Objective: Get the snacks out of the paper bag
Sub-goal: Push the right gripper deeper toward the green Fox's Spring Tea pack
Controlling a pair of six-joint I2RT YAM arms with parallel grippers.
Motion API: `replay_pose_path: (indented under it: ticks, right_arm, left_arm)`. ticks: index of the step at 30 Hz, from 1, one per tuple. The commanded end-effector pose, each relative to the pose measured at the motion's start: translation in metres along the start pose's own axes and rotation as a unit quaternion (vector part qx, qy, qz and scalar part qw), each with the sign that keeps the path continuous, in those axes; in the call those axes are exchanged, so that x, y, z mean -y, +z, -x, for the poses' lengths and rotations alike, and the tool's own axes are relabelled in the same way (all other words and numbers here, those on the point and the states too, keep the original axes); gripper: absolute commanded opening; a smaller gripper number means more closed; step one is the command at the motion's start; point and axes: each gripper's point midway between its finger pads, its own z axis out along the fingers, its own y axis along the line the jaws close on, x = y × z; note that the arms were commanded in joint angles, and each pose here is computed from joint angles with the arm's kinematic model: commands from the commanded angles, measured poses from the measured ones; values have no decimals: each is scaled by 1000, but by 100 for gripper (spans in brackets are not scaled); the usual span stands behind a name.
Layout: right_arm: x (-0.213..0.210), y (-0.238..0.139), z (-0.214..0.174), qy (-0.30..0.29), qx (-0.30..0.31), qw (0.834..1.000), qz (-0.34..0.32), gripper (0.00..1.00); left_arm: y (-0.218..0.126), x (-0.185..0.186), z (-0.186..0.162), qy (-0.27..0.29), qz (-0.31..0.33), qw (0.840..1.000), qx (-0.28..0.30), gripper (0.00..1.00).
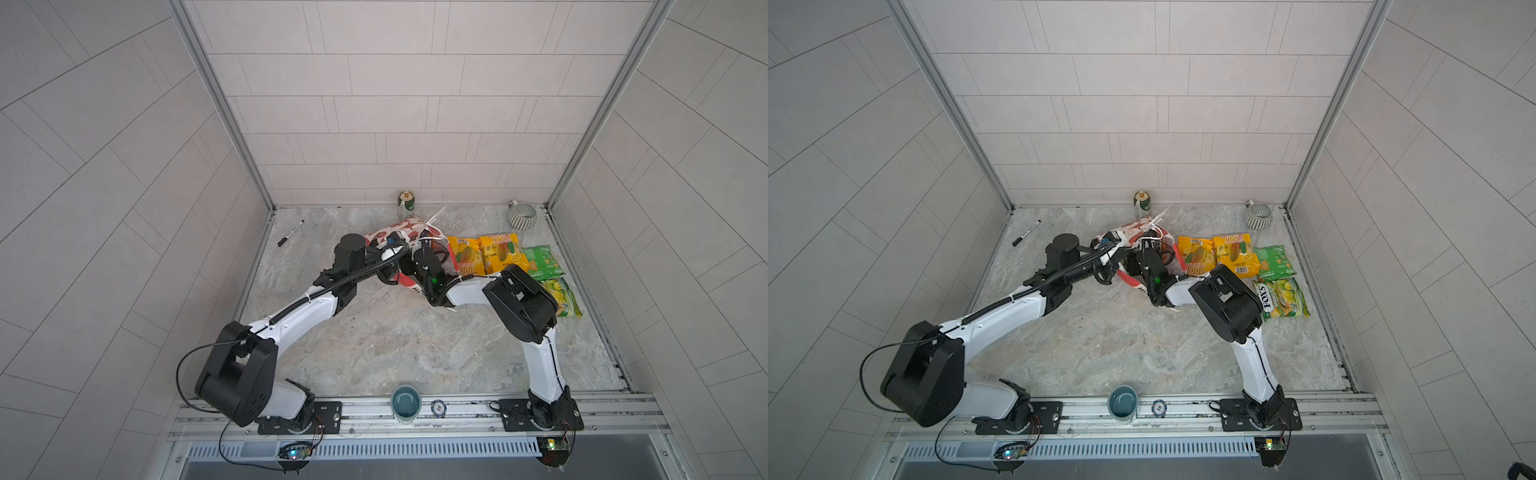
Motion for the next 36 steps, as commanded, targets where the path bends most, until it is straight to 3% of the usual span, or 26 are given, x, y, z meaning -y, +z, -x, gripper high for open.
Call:
replay_pose_path:
  ticks: [1, 5, 9, 14, 26, 36]
  right_arm:
    - [10, 12, -3, 4, -8, 1000, -25, 66]
    - [13, 23, -5, 17, -28, 999, -41, 59]
    - [16, 29, -9, 46, -54, 997, -40, 32]
    - [15, 31, -6, 79, -48, 996, -5, 5]
    - [-19, -24, 45, 72, 10, 992, 99, 0]
    - [-14, -49, 51, 69, 16, 993, 95, 0]
  left_arm:
    - [-1, 18, 25, 27, -40, 998, 51, 0]
    - [0, 18, 24, 26, -42, 997, 51, 0]
    - [0, 16, 22, 30, -35, 998, 49, 0]
    - [1, 14, 17, 33, -26, 998, 42, 0]
    - [7, 1, -4, 41, 12, 999, 2, 0]
    - [2, -6, -9, 54, 37, 998, -16, 0]
